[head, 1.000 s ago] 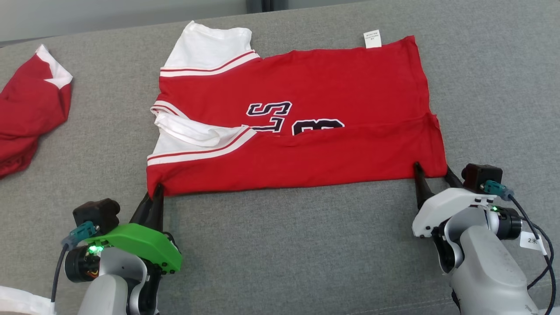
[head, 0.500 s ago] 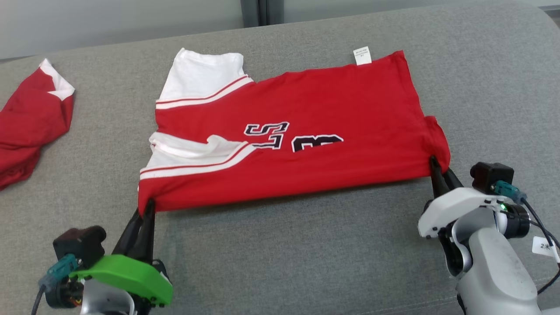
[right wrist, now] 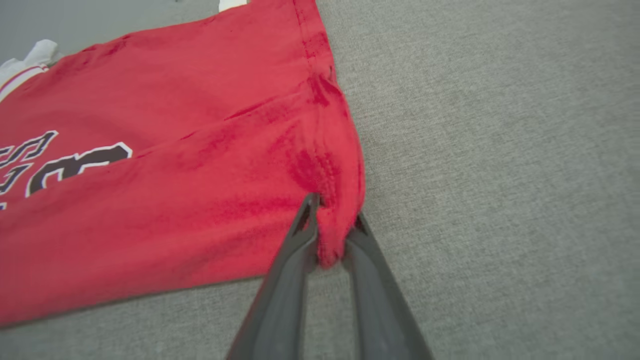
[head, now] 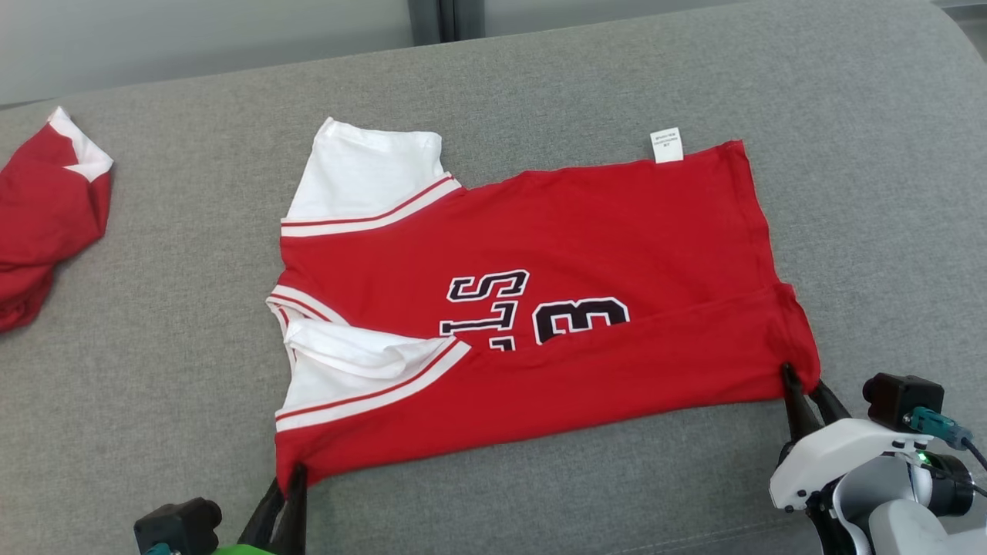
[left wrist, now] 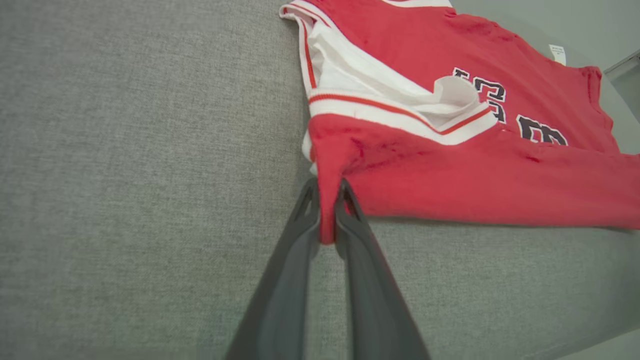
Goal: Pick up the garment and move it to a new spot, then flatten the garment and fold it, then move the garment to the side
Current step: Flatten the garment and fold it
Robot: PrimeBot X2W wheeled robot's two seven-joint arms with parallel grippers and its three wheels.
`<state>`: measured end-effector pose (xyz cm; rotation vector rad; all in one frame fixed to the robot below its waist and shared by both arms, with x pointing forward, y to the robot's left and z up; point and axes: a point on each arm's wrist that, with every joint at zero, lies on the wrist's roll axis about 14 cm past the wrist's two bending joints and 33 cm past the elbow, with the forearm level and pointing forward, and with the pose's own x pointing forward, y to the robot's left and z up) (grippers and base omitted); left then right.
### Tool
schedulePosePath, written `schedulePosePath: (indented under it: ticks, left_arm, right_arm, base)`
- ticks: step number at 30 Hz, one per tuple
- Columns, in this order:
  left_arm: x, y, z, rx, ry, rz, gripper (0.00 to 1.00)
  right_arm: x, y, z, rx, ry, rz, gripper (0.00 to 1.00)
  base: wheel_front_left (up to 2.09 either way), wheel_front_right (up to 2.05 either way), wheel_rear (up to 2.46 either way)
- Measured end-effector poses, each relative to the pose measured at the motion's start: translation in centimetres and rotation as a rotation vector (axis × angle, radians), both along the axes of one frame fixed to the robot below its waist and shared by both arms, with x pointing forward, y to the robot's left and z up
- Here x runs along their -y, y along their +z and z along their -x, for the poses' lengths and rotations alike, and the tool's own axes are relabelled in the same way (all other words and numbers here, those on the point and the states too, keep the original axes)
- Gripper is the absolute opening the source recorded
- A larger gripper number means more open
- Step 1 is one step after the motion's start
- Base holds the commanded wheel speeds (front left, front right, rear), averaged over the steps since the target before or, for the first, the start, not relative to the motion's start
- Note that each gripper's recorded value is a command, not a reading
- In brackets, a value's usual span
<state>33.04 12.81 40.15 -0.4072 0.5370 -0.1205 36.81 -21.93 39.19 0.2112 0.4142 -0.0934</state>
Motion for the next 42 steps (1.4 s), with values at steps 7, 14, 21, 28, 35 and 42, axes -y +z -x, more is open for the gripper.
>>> schedulePosePath:
  ticks: [7, 14, 21, 28, 35, 42]
  left_arm:
    - [-1.0, 0.1, -0.1, 0.009, 0.003, -0.033, 1.0]
    - [-0.2, 5.8, -6.7, 0.204, -0.162, -0.136, 1.0]
    - [1.0, 11.3, -16.1, 0.319, -0.315, -0.281, 1.0]
    - [0.0, 10.1, -23.9, 0.198, -0.363, -0.419, 1.0]
    - [0.2, 4.5, -27.9, 0.018, -0.39, -0.392, 1.0]
    - [2.7, -1.1, -28.8, -0.122, -0.46, -0.304, 1.0]
  right_arm:
    - [0.9, 0.7, 0.7, 0.016, -0.024, 0.012, 1.0]
    - [2.2, 2.9, -0.7, 0.072, -0.039, 0.07, 1.0]
    - [0.5, 5.8, -5.1, 0.169, 0.031, 0.097, 1.0]
    - [-1.6, 7.6, -9.9, 0.252, 0.107, 0.103, 1.0]
    - [-1.0, 7.5, -12.7, 0.269, 0.124, 0.155, 1.0]
    - [1.2, 5.2, -12.8, 0.219, 0.087, 0.19, 1.0]
  base:
    - [0.0, 0.0, 0.0]
    - [0.0, 0.0, 0.0]
    - [0.0, 0.0, 0.0]
    - [0.0, 0.0, 0.0]
    - [0.0, 0.0, 0.0]
    - [0.0, 0.0, 0.0]
